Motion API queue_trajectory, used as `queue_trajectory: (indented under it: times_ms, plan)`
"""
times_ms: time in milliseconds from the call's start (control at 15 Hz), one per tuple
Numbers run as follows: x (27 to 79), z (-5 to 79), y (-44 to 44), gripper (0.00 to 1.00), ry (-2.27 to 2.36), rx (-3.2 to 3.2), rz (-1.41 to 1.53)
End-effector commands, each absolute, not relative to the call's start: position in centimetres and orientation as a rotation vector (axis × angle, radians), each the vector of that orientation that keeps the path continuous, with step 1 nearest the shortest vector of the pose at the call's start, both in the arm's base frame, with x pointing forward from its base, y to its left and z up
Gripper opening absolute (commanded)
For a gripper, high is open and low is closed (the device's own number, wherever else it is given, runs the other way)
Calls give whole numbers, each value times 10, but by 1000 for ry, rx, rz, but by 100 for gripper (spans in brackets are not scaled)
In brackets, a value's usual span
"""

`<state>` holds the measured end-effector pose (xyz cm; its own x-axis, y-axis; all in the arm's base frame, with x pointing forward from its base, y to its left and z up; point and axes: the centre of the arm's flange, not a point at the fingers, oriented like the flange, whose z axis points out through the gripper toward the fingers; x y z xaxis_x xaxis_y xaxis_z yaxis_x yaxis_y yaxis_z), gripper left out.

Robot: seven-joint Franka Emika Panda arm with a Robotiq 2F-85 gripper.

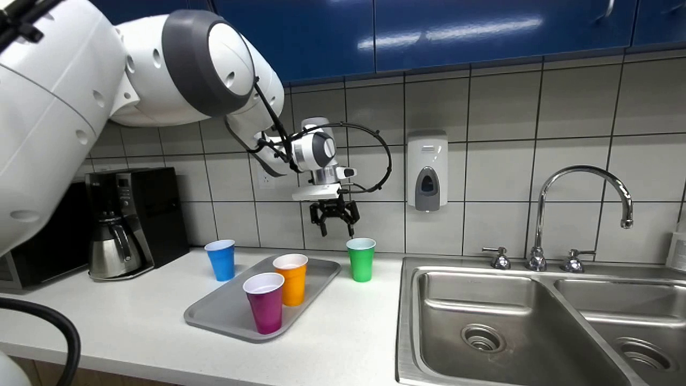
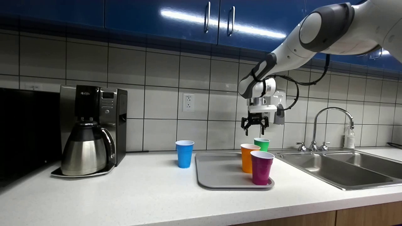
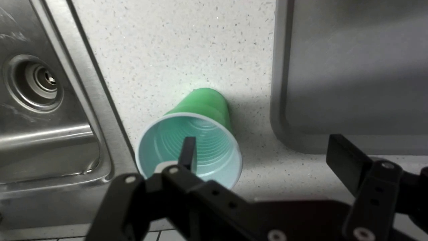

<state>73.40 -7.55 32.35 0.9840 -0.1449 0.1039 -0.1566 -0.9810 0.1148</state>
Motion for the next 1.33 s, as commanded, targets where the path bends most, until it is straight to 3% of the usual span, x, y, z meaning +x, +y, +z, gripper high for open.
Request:
queue_trajectory:
  times_ms: [0, 1267]
  plan:
    - [759, 323, -84, 100, -255, 3027, 148]
    - [775, 290, -98, 100, -270, 3022, 198]
